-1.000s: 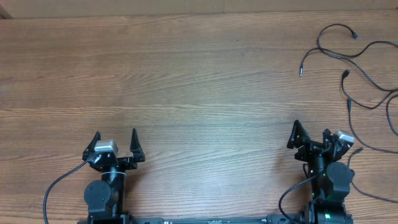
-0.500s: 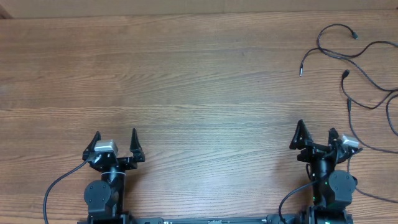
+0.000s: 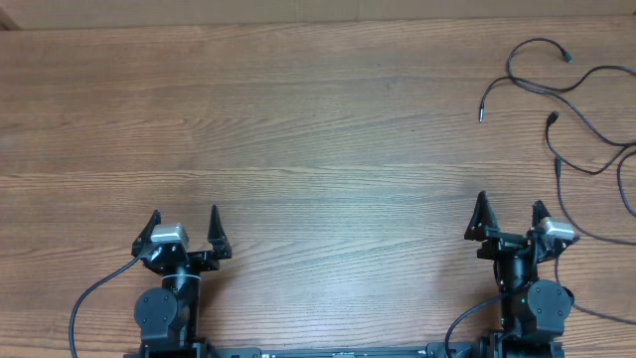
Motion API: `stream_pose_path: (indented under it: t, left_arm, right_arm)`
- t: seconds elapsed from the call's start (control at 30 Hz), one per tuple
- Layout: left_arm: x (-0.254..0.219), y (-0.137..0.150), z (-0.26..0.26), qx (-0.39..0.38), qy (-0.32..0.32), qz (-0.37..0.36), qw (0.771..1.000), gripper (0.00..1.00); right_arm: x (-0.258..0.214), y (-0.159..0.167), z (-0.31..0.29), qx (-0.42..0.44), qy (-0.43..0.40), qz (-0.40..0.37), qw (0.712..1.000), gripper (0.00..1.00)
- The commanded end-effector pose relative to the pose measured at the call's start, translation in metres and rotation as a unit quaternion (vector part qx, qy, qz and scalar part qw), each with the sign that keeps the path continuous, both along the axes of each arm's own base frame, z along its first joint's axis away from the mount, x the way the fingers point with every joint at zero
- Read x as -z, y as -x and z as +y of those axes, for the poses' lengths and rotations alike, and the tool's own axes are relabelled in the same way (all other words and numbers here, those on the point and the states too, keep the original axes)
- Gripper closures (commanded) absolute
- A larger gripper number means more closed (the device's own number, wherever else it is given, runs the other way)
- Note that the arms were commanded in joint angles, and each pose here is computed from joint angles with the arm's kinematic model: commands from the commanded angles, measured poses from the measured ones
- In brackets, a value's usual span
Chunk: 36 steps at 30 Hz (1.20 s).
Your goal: Untangle cables
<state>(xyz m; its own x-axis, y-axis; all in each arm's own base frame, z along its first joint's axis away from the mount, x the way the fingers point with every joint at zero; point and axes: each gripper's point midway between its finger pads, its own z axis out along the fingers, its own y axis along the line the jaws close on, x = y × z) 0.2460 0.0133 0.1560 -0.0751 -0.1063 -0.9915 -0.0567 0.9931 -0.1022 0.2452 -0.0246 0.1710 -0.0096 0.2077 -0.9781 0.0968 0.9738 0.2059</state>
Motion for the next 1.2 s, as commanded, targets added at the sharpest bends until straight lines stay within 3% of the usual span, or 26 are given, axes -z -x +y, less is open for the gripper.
stream_pose_path:
  t: [0.0,1.17]
  left_arm:
    - [0.0,0.0,0.002,-0.004,-0.006,-0.002,1.0,0.0]
    - [0.0,0.0,0.002,-0.004,-0.006,-0.002,1.0,0.0]
  right_arm:
    - [0.002,0.0,0.002,-0.006,0.019,0.0,1.0,0.0]
    - [0.001,-0.001,0.037,-0.084,0.071,-0.003,0.994,0.0]
